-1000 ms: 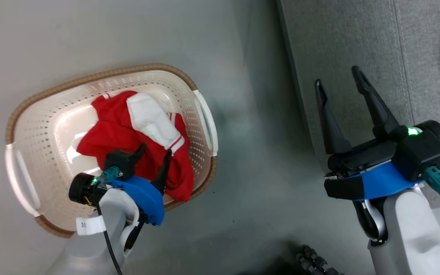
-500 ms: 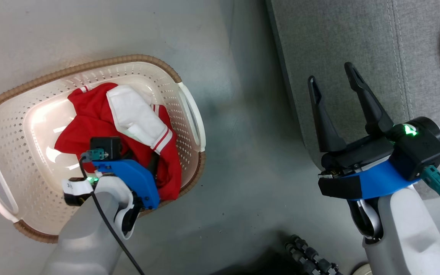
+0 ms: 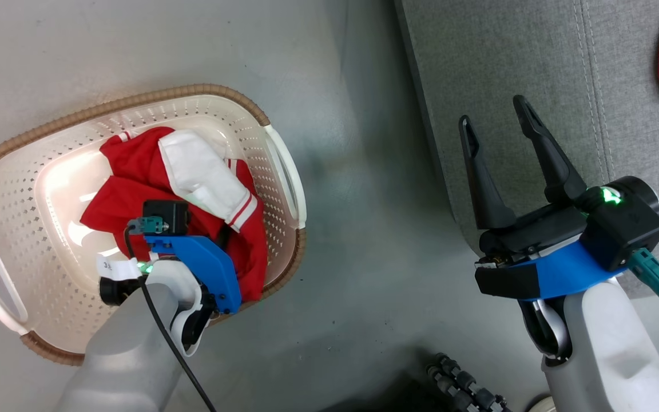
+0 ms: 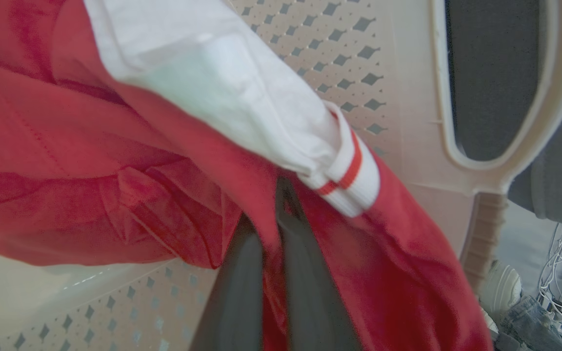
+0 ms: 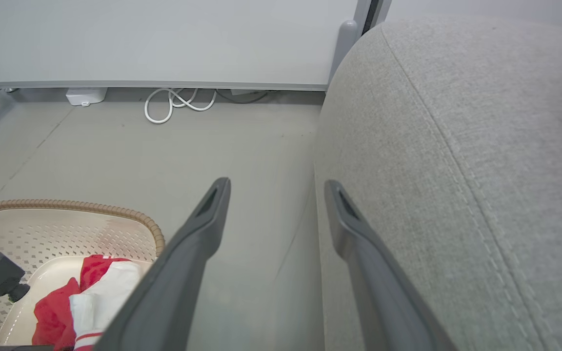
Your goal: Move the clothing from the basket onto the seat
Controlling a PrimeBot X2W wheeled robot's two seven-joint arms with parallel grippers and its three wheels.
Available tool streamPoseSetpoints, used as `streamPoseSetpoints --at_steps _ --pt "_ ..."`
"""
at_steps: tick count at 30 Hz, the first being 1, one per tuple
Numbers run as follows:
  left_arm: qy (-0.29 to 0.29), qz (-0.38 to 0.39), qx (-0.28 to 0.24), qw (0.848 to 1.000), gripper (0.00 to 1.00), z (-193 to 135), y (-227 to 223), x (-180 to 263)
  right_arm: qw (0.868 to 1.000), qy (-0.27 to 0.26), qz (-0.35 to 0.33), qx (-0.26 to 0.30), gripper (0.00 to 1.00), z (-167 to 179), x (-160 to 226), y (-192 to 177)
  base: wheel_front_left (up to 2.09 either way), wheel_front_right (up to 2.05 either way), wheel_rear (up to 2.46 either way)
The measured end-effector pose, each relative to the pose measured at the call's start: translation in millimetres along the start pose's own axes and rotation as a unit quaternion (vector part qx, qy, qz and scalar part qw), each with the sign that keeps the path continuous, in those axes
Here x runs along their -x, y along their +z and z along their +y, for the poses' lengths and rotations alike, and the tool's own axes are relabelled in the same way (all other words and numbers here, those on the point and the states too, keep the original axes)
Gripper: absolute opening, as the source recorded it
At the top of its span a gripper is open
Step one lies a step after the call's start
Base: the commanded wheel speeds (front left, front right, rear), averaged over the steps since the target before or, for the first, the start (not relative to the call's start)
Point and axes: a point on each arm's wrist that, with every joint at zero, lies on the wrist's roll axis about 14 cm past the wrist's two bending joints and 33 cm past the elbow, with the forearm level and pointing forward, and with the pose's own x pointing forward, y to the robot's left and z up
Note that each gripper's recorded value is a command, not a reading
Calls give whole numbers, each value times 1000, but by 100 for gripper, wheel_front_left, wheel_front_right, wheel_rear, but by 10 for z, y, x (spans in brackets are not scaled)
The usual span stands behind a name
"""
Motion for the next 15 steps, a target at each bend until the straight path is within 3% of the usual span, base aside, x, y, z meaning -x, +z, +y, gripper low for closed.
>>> streamPoseSetpoints --at_steps 15 --pt "6 -11 -8 1000 0 25 47 99 1000 9 -9 -4 100 65 -28 65 0 0 0"
